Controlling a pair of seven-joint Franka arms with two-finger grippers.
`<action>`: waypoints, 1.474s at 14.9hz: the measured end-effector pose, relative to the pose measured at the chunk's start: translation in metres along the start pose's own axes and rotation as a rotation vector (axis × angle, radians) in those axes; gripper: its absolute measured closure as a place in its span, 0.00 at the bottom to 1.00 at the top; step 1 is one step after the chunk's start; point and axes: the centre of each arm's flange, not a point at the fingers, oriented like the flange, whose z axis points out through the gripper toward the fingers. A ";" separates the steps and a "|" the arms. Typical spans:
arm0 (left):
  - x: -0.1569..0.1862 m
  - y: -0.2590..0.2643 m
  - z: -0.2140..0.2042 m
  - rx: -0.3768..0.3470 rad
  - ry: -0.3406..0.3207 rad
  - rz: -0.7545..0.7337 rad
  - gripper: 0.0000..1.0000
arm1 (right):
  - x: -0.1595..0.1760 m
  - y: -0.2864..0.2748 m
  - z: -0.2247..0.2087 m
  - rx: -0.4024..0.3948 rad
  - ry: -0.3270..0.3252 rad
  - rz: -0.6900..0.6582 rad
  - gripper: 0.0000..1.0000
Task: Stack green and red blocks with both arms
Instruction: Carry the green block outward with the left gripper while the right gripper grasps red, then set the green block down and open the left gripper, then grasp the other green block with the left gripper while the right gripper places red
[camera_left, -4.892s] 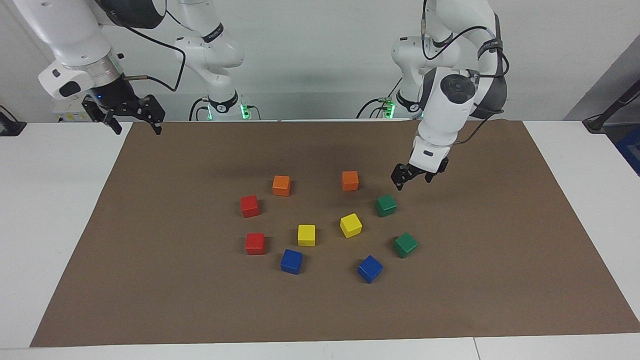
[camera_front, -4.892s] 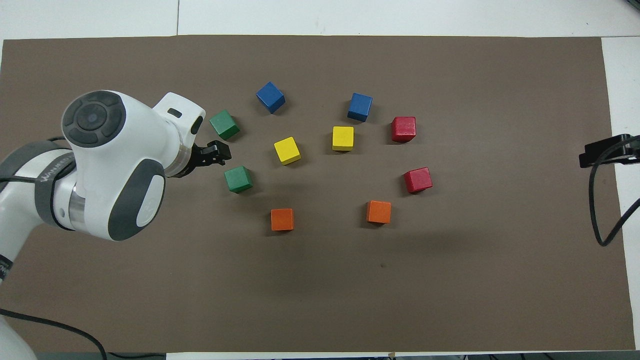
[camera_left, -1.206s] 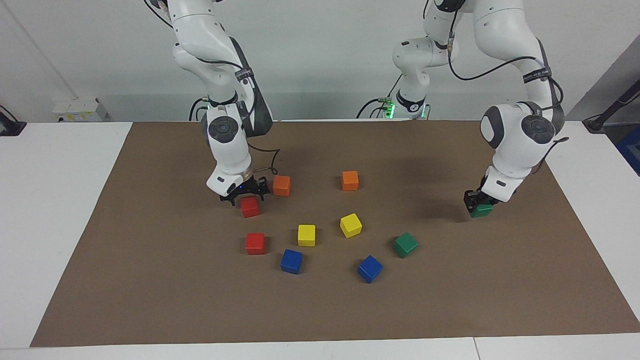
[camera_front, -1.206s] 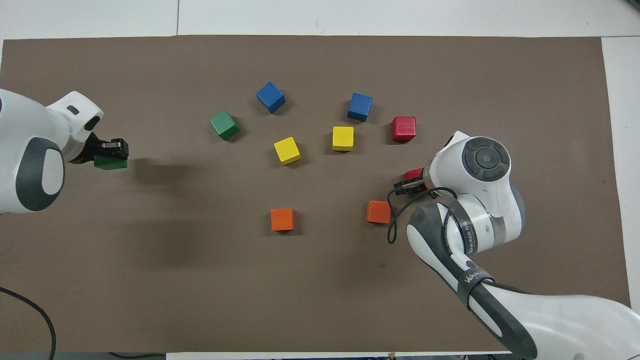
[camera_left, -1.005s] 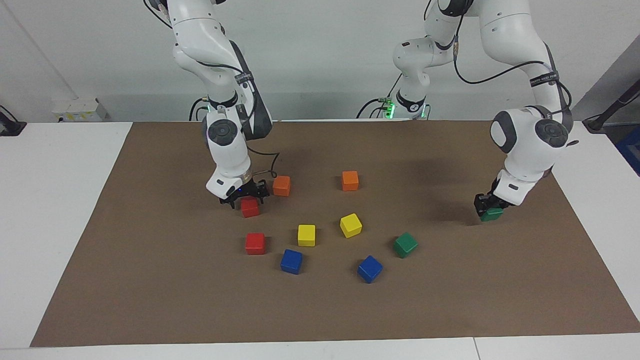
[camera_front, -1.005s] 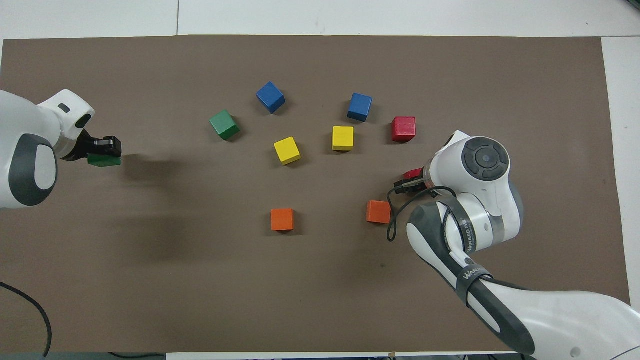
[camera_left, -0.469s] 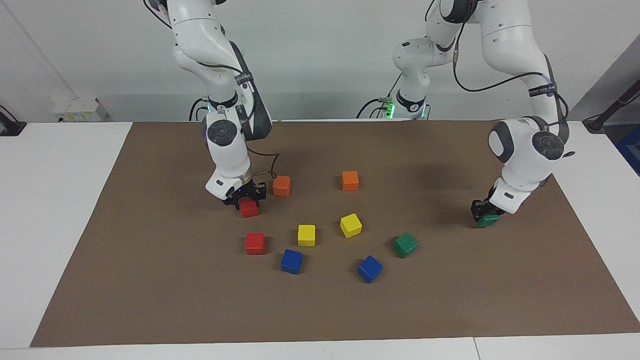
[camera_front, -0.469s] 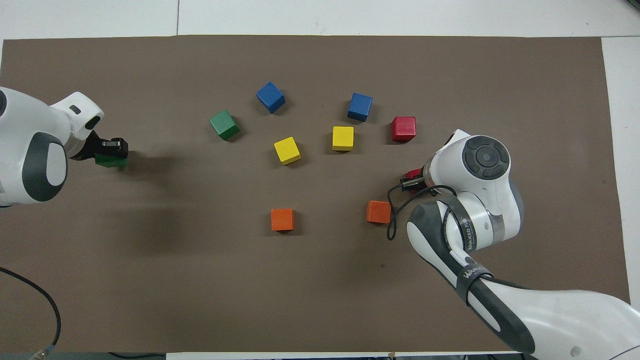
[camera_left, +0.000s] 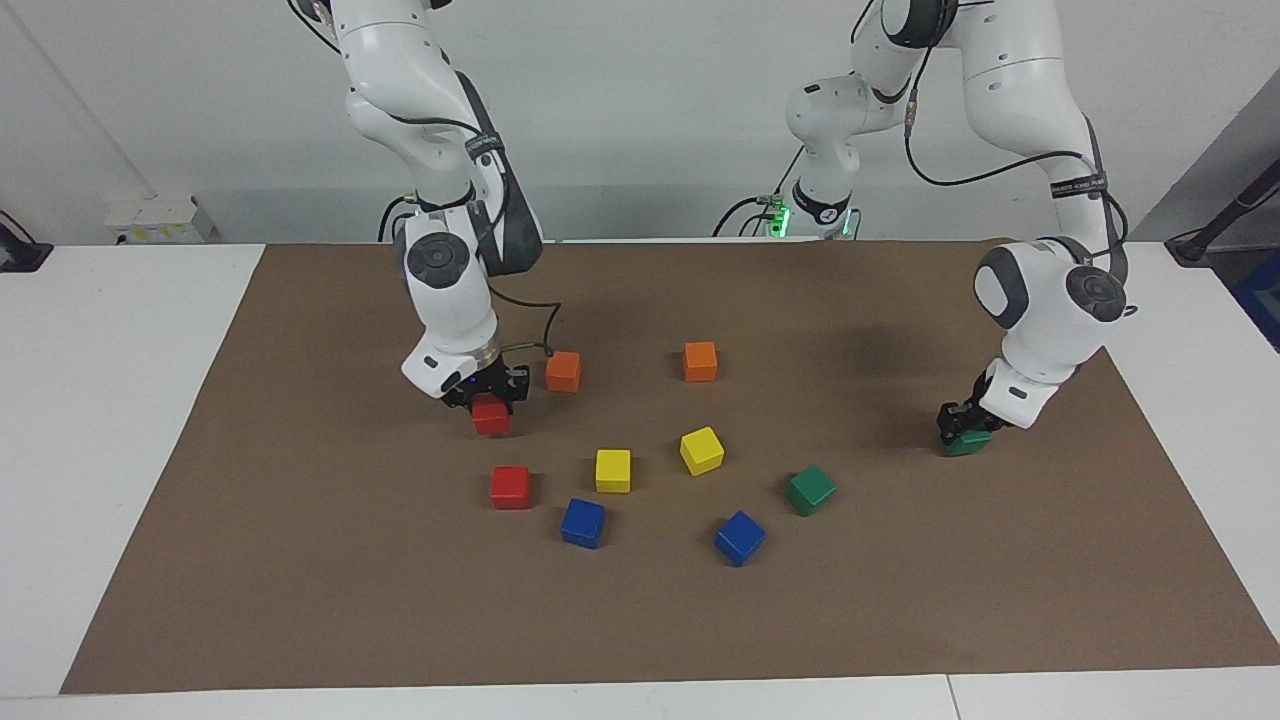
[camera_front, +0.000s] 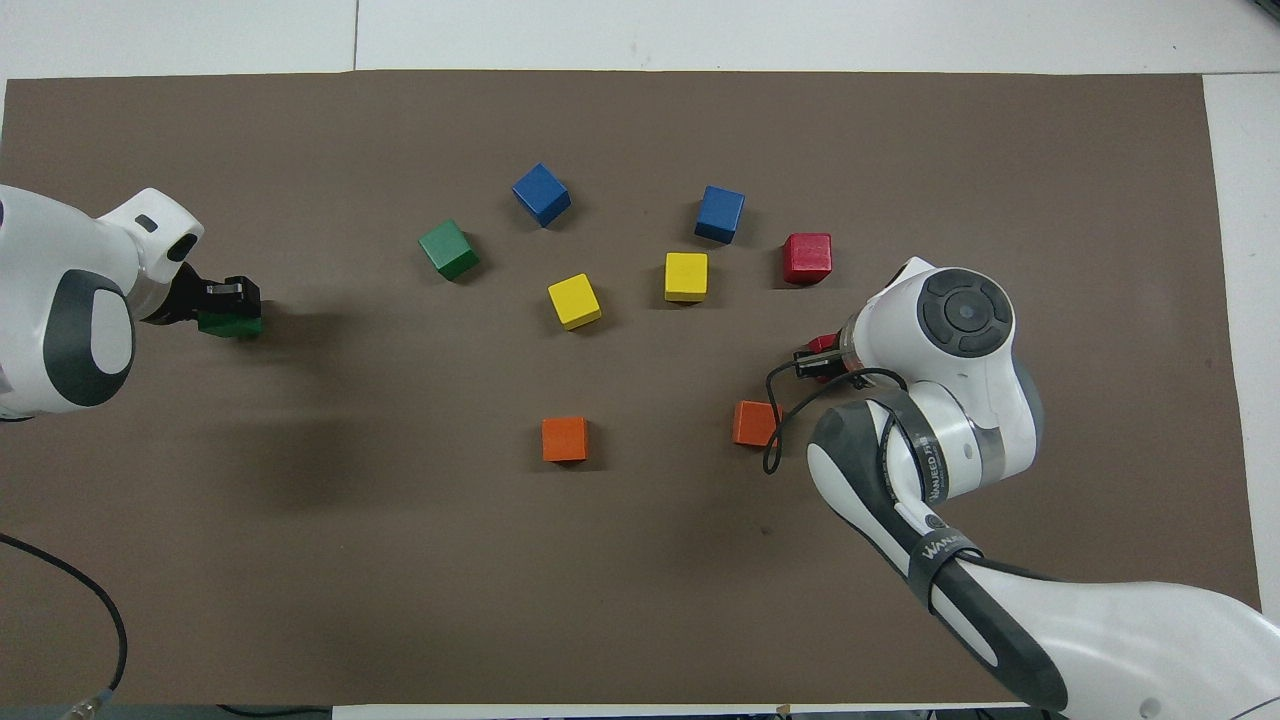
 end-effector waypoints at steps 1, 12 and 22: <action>-0.001 0.000 0.001 -0.001 0.000 -0.001 0.44 | 0.006 0.020 -0.007 -0.001 0.004 0.034 0.45; -0.001 0.000 0.001 -0.002 0.002 -0.002 0.00 | -0.006 0.169 0.021 0.000 0.018 0.111 0.45; 0.049 0.119 -0.076 -0.044 0.060 -0.237 0.00 | -0.035 0.161 0.048 0.000 0.036 0.038 0.45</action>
